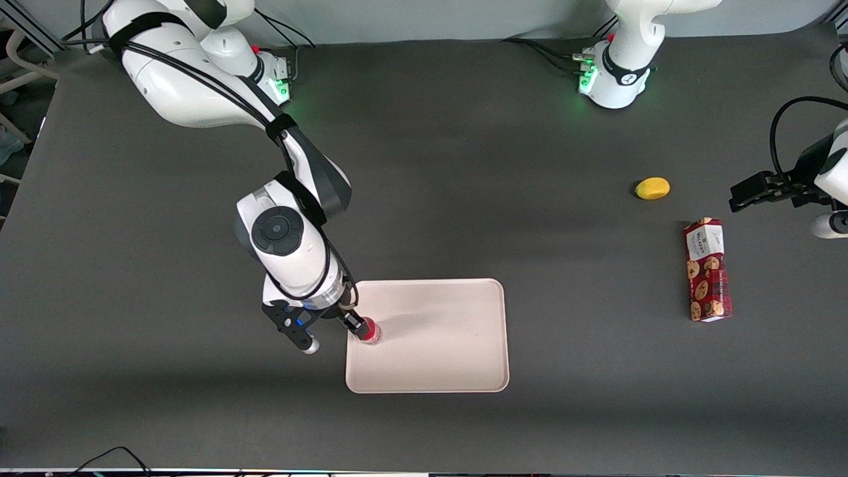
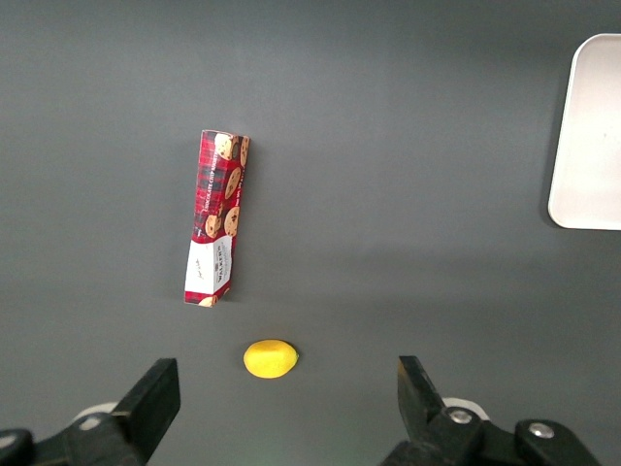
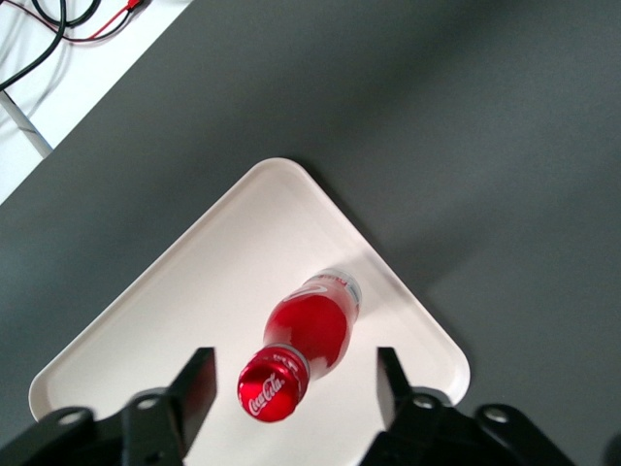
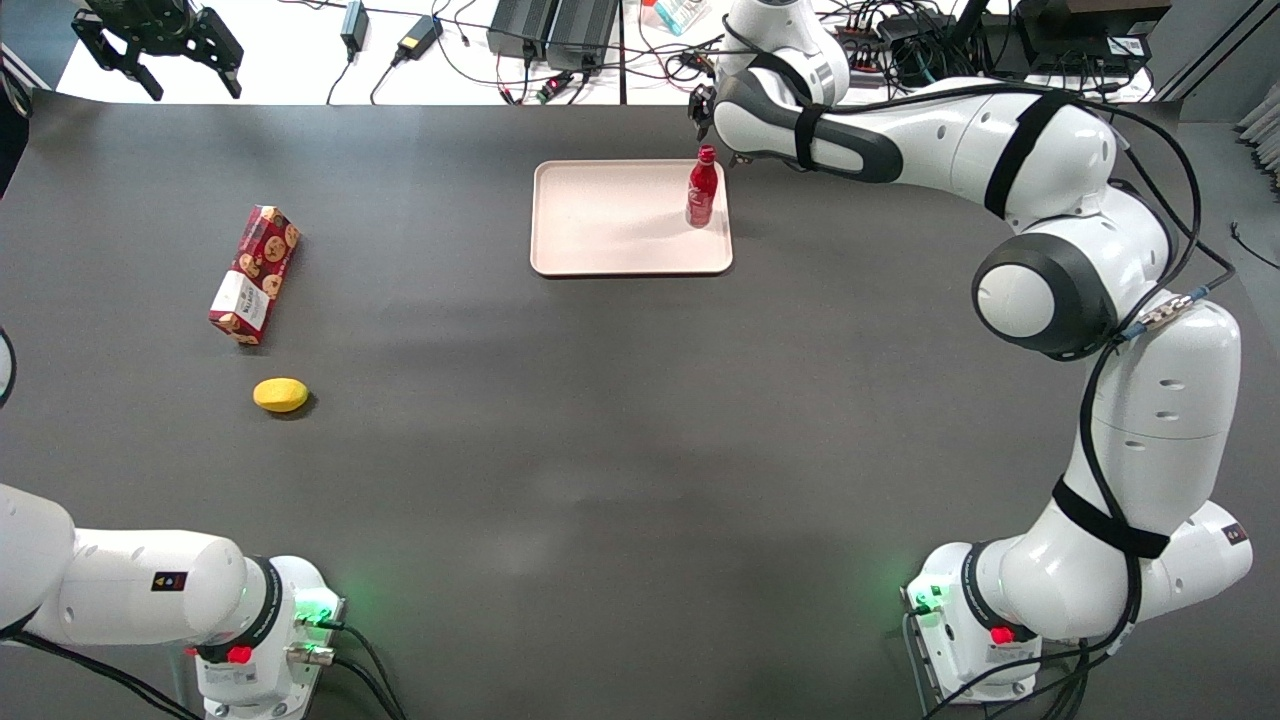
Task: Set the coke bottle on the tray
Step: 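Open the right gripper to release the bottle on the tray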
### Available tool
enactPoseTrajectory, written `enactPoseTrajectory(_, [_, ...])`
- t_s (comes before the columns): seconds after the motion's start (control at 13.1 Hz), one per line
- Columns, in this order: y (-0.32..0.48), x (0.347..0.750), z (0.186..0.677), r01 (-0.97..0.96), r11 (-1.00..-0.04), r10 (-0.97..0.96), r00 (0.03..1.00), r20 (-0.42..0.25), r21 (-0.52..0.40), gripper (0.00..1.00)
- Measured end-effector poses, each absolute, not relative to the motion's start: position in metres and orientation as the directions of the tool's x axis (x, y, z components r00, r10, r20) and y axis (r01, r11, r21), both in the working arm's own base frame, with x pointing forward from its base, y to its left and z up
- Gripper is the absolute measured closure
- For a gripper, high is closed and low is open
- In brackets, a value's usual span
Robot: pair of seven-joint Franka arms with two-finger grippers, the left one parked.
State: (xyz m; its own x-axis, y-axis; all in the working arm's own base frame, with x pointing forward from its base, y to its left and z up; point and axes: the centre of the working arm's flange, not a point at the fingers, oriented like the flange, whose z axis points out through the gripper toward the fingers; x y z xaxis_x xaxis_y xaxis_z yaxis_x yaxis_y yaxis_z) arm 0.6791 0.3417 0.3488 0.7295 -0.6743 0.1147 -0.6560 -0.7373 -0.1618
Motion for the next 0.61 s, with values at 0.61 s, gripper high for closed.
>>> enactPoseTrajectory(0.61, [0.333, 0.677, 0.368, -0.617, -0.783, -0.622, 0.772, 0.130, -0.082, 0.00])
